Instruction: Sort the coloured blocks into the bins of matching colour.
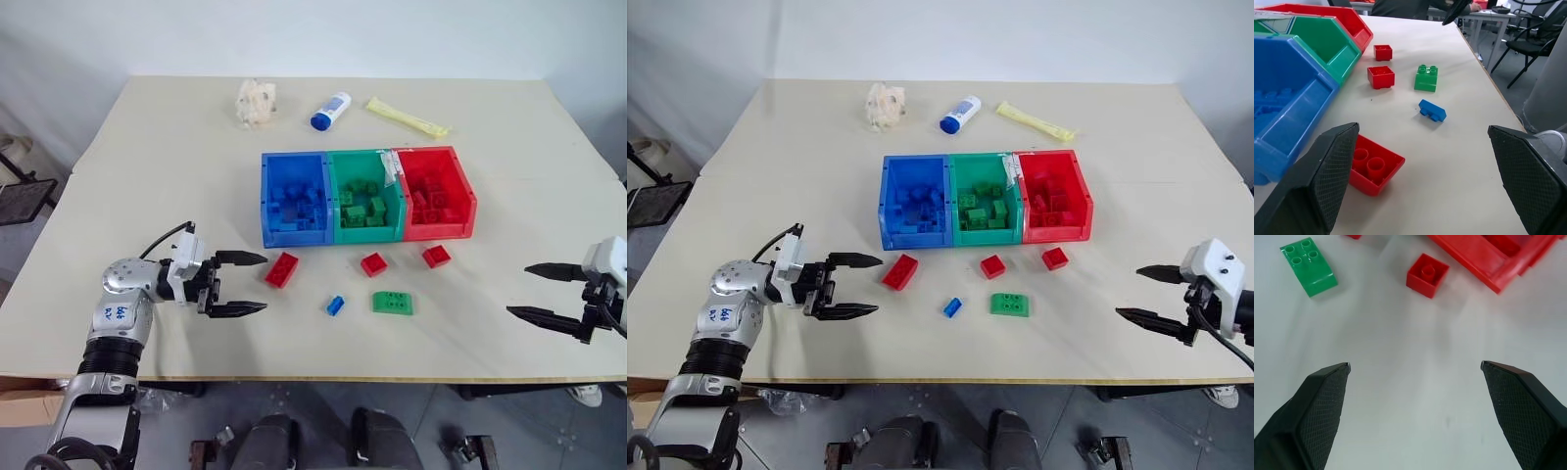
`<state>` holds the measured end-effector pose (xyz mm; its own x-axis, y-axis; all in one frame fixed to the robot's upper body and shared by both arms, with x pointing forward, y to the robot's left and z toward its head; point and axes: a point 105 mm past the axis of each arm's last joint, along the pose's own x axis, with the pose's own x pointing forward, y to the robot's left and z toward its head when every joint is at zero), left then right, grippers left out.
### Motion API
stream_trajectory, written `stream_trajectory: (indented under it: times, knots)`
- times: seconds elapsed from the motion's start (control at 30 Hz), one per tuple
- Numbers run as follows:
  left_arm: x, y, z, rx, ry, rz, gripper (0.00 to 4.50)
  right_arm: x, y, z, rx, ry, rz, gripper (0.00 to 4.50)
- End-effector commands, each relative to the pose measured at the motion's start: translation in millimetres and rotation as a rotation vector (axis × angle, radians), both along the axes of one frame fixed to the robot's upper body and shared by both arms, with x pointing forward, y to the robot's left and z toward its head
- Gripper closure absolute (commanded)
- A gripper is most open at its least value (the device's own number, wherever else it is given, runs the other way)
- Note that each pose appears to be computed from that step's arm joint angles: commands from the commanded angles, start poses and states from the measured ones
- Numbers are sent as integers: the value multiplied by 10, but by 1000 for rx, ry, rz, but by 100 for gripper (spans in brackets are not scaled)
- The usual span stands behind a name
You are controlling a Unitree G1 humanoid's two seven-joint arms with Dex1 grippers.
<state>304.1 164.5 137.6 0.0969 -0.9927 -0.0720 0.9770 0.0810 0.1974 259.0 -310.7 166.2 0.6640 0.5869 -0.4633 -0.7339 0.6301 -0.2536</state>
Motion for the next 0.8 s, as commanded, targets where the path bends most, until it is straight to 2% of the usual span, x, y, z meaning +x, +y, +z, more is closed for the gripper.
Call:
stream_trajectory:
  times: [0.03,0.27,0.5,0.77,0.8]
  knots:
    - [-10,31,63,10,-34,-6,0,35,51,105,1,-45,-8,2]
    - [-89,3,69,2,-37,-13,0,447,483,-115,203,-136,-108,2]
    - [-145,44,95,6,-37,4,0,673,752,-341,311,-166,-187,2]
    - [-153,41,115,5,-41,18,0,899,773,-510,364,-202,-330,2]
    - [-154,39,116,4,-42,18,0,902,773,-514,376,-207,-338,40]
